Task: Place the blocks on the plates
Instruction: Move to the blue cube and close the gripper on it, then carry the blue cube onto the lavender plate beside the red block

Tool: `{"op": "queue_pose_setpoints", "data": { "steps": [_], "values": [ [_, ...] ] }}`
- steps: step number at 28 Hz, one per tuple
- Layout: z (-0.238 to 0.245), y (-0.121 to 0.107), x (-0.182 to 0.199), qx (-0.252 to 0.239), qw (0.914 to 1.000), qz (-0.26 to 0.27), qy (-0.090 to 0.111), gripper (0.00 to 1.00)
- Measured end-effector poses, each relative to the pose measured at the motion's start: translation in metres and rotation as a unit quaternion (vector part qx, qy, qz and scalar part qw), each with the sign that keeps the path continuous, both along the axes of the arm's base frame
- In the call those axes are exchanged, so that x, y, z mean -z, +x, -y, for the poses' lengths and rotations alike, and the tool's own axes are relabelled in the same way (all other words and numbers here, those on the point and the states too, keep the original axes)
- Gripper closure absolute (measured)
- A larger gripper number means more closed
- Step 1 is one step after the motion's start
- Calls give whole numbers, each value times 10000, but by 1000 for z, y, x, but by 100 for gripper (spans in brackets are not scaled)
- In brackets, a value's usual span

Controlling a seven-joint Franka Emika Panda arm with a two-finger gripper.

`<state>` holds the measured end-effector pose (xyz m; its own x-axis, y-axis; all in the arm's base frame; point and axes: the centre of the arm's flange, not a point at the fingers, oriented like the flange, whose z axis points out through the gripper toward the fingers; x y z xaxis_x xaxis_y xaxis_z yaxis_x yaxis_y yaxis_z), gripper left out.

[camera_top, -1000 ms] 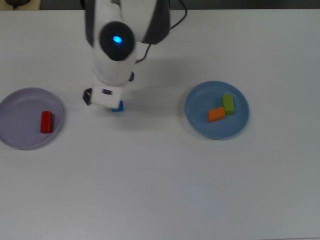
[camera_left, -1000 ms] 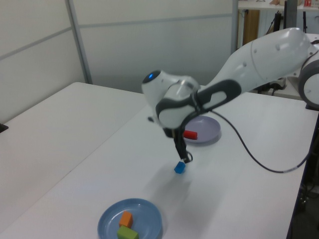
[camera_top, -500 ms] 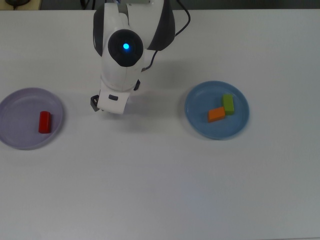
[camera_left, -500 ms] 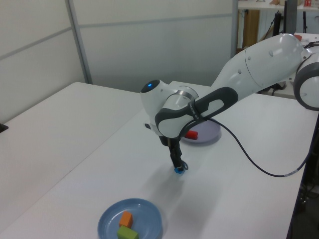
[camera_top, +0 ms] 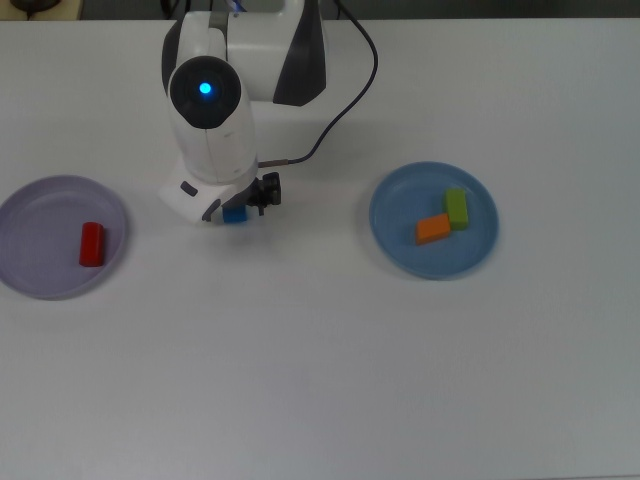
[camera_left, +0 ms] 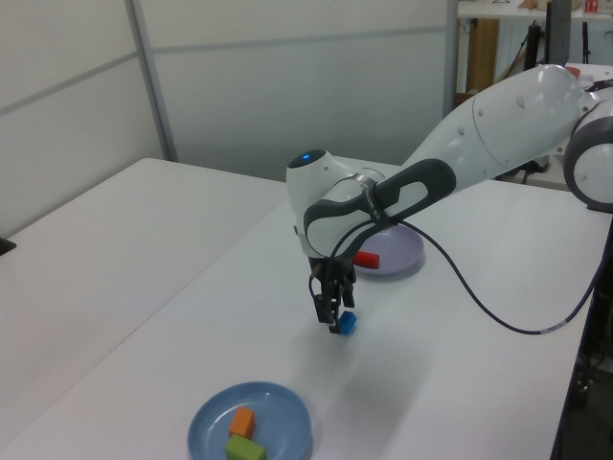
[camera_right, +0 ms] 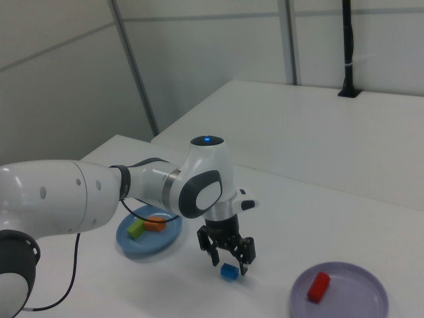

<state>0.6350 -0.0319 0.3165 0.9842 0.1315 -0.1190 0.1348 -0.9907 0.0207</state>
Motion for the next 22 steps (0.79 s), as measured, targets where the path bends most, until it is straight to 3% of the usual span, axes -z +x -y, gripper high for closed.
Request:
{"op": "queue_pose_setpoints", "data": {
  "steps": [4, 13, 22],
  "values": [
    [3, -3, 4, 26, 10000, -48, 3, 20],
    [3, -4, 5, 27, 10000, -61, 4, 60],
    [44, -1, -25, 255, 9995, 193, 6, 61]
  ]
}}
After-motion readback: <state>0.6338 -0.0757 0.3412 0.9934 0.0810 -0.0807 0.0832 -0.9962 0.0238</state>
